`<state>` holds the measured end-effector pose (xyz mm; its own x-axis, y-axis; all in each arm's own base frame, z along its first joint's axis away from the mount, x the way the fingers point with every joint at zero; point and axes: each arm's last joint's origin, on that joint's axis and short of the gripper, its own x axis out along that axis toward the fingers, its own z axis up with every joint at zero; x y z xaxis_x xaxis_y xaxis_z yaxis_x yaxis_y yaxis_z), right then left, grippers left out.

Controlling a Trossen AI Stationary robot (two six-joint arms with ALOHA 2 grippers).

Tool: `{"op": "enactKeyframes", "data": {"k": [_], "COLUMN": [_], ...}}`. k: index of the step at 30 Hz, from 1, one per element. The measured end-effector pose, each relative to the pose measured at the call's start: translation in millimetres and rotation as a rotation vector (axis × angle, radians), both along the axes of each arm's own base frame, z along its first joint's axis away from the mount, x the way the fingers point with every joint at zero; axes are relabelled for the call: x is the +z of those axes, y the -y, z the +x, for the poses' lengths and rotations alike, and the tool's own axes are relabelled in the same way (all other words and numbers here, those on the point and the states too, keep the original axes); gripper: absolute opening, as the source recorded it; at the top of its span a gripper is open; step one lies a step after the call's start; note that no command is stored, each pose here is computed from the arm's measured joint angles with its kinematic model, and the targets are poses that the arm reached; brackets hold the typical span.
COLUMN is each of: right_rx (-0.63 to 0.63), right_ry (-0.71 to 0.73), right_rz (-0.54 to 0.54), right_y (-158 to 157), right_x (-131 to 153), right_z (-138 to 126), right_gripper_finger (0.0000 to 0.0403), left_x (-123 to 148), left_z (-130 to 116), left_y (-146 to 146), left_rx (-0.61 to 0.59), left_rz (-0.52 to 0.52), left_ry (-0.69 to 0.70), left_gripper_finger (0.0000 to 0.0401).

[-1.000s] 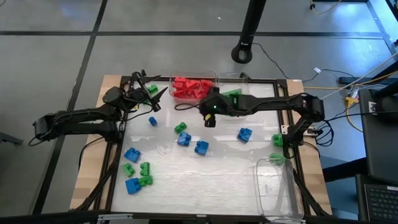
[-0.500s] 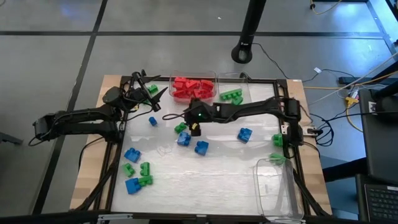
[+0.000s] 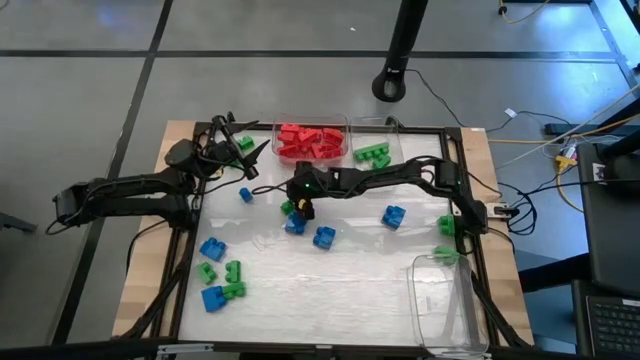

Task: Sort blocks
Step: Put the green game piece into the top right transparent bin

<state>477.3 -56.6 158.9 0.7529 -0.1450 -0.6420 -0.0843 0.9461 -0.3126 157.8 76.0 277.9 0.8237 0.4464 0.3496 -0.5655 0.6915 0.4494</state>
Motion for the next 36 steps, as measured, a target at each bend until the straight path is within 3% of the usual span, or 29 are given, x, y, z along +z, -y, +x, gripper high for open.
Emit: {"op": "enactKeyframes", "data": {"k": [23,36], "right_rx": [0.133,0.13], "right_ry": [-0.016,-0.084], "right_rz": [0.07,-0.016], "right_y": [-5.7,-3.6], "right_x": [-2.0,-19.9], "right_z": [-0.9,-1.0], "right_gripper_finger": [0.0287,0.0287], "left_x": [0.0,-0.1], "left_z": [0.0,0.0], "left_y": [0.0,0.0], "left_rx": [0.001,0.0], "left_rz": [0.002,0.0], "left_ry": [-0.002,-0.001], "left_gripper_finger": [0.0253,0.0253]}}
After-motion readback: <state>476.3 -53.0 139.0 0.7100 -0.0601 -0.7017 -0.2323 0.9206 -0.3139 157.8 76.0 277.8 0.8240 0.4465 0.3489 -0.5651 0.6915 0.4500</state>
